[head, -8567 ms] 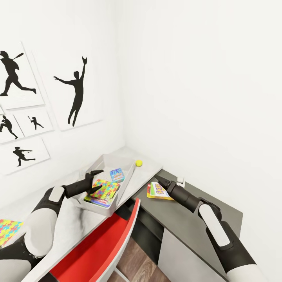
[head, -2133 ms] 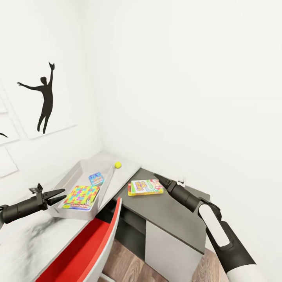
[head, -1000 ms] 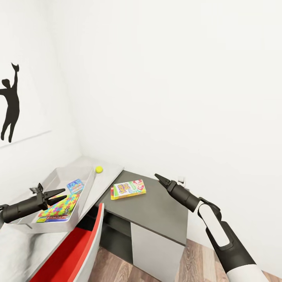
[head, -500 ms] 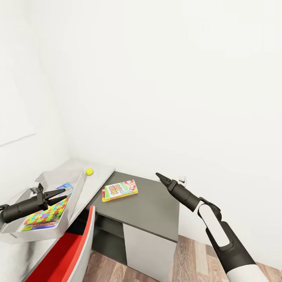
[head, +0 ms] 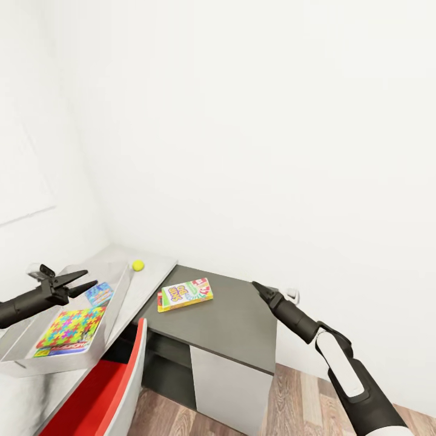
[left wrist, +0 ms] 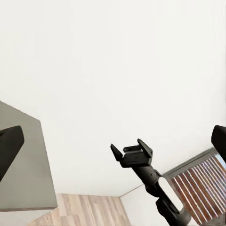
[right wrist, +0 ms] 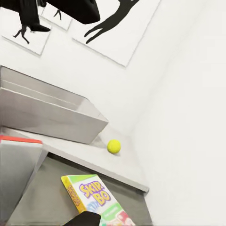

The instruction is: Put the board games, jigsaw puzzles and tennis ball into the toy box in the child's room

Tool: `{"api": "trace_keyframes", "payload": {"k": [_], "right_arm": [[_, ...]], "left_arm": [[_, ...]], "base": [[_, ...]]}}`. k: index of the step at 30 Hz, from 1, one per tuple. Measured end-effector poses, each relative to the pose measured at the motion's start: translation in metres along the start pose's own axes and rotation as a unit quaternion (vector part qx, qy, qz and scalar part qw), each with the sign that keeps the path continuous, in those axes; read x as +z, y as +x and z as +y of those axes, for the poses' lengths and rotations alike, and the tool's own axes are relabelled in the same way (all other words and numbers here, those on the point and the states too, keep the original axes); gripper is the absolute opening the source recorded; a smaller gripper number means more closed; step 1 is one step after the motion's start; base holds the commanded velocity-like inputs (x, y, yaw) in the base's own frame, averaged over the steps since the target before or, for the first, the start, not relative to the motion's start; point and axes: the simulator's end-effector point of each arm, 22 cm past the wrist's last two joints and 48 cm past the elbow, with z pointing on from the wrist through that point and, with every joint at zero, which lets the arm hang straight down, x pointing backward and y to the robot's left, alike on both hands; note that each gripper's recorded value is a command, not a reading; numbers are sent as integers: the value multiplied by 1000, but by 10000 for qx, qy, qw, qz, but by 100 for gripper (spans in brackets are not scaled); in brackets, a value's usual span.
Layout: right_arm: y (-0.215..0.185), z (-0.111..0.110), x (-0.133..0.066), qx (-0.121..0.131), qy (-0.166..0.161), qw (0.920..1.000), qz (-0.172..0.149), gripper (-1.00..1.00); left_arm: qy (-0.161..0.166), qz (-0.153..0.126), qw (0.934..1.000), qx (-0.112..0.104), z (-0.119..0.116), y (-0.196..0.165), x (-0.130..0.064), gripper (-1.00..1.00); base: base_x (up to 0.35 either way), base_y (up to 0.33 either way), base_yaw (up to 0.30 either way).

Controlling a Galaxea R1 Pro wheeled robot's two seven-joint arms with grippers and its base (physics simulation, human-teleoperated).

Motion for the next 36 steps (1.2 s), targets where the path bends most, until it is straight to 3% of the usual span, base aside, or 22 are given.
{"api": "trace_keyframes", "payload": {"k": [14,23,36], "right_arm": [[9,-36,-10,260,356,9990,38,100],[14,-51,-16,416,519,9978,55,100],[10,-44,-16,378,478,9981,27,100]], "left_arm": [[469,29,9987,186,-28,-4,5,100],[489,39,9985,242,-33,-4,5,100],[536,31,9980,338,-43,-6,5,100]], "base": [[0,0,0],[0,0,-122],[0,0,-197]]}}
